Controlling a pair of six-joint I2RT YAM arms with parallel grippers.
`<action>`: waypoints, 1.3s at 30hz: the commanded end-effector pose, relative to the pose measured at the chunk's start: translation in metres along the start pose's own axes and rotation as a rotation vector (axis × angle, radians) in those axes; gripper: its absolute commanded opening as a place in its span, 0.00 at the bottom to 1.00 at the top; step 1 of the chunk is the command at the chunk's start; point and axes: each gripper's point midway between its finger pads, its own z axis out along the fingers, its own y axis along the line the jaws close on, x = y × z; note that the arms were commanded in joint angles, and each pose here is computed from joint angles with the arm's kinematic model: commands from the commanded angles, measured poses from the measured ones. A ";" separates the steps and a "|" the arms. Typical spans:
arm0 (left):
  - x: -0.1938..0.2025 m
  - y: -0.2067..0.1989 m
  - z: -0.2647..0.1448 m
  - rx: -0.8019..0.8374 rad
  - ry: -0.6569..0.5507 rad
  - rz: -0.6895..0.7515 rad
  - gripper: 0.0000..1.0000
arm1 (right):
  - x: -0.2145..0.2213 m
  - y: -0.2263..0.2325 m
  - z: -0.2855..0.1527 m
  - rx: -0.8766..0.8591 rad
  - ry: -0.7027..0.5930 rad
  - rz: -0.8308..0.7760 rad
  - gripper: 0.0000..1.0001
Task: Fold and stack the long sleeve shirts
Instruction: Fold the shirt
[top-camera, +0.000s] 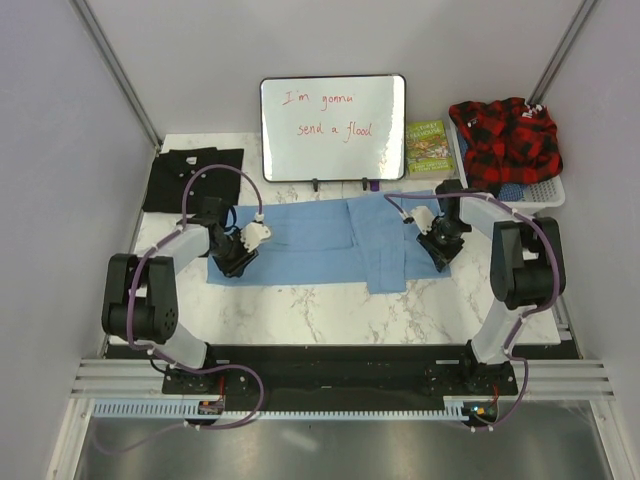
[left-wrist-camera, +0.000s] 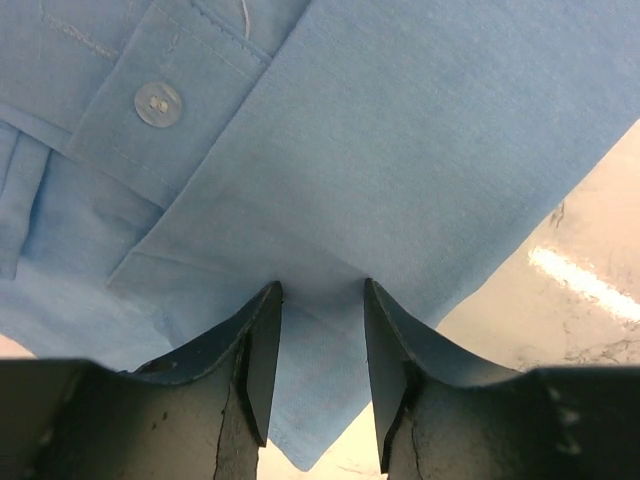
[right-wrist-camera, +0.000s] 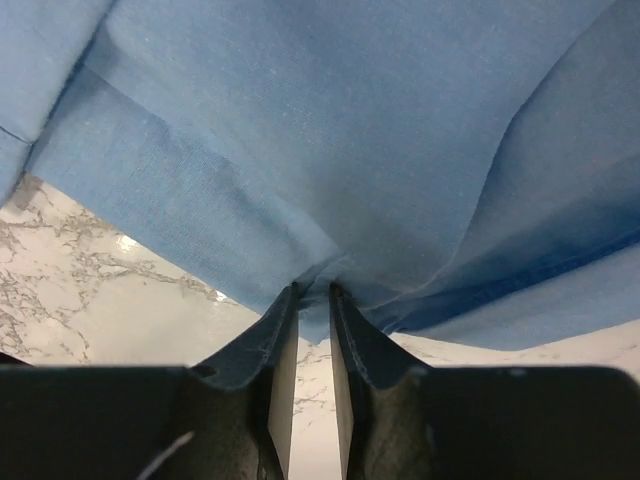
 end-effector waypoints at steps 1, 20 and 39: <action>0.001 -0.005 -0.017 -0.005 -0.040 0.084 0.47 | 0.005 0.001 -0.010 0.029 -0.008 0.001 0.27; -0.199 -0.131 -0.114 0.217 -0.800 0.181 0.61 | -0.073 0.123 -0.061 -0.106 -0.385 -0.477 0.43; -0.120 -0.072 -0.123 -0.011 -0.712 -0.128 0.61 | -0.058 0.148 0.023 -0.112 -0.156 -0.675 0.47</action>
